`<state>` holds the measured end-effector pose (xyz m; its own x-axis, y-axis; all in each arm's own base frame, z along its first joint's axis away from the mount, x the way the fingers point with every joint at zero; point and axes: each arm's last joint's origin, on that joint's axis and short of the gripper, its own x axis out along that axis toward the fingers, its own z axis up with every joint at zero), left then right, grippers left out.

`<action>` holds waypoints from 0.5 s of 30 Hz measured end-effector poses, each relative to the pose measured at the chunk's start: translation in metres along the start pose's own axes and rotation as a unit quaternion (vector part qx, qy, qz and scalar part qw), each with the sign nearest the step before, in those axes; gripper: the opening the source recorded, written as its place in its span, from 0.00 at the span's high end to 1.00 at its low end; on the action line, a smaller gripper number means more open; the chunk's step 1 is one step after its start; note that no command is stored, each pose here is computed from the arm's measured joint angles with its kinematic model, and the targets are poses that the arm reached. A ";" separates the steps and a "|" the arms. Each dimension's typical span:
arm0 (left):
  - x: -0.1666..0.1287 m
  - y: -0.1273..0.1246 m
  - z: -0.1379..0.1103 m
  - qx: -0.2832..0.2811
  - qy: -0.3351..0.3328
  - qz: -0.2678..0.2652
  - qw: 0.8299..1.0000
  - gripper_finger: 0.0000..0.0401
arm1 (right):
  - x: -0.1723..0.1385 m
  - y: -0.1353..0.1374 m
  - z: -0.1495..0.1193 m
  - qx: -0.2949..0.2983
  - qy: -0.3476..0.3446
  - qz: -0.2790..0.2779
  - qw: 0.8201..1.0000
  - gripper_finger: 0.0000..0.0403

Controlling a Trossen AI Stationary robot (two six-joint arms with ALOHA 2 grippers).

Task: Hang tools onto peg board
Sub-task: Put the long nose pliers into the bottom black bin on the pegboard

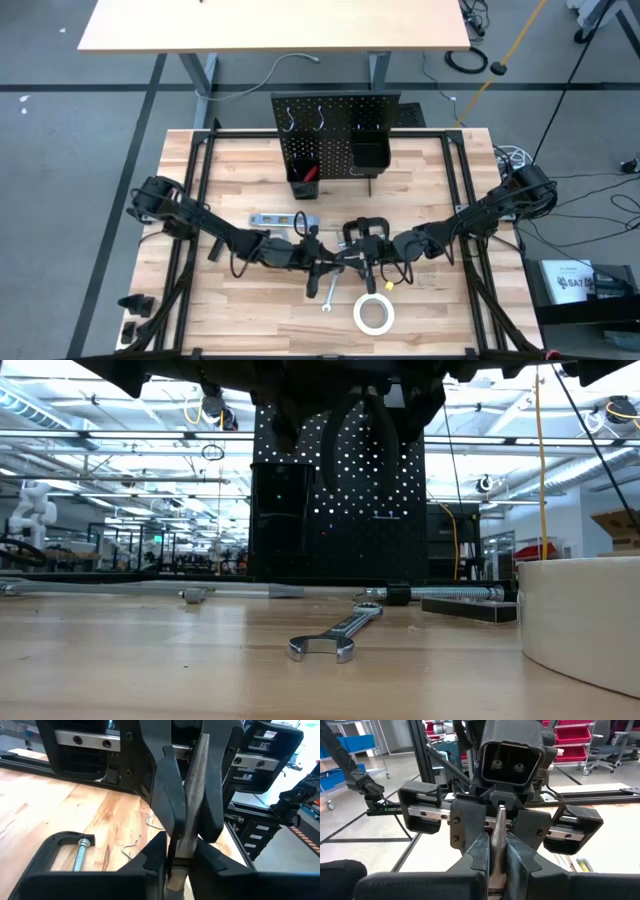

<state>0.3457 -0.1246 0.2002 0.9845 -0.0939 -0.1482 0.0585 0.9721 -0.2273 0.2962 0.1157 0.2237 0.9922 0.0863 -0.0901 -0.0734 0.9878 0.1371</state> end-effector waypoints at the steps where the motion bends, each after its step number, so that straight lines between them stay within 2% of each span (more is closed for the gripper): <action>1: -0.001 0.000 0.000 0.001 0.000 0.000 1.000 0.86 | 0.000 0.000 0.000 0.000 -0.001 -0.001 1.000 0.94; 15: -0.004 0.001 0.001 0.010 0.004 0.002 1.000 0.93 | 0.000 0.000 0.001 0.004 -0.005 -0.001 1.000 0.92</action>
<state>0.3418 -0.1230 0.2020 0.9835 -0.0917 -0.1560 0.0583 0.9767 -0.2066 0.2964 0.1156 0.2247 0.9932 0.0836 -0.0806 -0.0713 0.9867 0.1458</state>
